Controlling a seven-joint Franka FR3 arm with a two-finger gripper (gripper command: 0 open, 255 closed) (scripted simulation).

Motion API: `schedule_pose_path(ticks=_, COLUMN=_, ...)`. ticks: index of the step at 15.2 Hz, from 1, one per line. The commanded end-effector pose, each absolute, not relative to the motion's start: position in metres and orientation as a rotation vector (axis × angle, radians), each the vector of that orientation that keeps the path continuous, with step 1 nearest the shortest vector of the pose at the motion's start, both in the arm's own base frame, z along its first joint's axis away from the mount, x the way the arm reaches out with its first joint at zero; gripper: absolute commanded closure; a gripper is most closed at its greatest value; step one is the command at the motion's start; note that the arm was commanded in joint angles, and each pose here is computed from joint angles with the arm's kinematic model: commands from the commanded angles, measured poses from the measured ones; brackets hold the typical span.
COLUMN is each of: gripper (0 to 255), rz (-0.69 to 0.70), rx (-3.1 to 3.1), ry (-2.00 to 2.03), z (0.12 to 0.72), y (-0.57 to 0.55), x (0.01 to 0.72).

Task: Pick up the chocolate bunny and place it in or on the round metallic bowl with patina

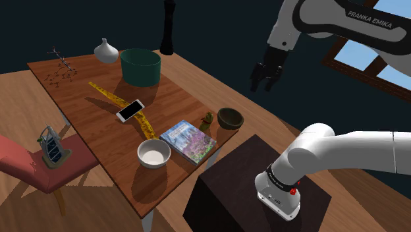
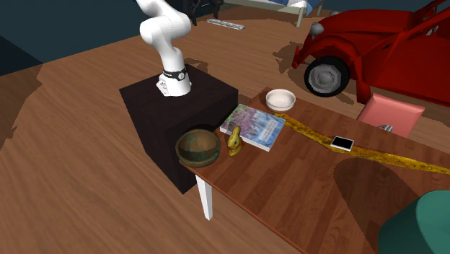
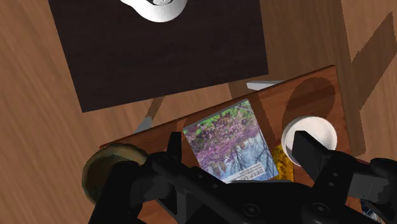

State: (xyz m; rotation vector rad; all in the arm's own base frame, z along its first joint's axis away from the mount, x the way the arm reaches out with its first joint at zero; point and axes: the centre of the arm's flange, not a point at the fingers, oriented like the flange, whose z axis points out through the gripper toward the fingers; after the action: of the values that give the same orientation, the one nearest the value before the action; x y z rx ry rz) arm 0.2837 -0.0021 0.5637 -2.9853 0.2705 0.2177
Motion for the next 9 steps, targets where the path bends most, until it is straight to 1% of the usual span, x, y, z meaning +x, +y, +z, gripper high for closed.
schedule_pose_path(ticks=1, gripper=0, rz=0.218, rx=-2.985, ry=0.270, z=0.564, y=-0.002, x=0.284)
schedule_pose_path(ticks=9, gripper=0, rz=0.233, rx=-3.117, ry=0.350, z=0.482, y=0.027, x=0.351)
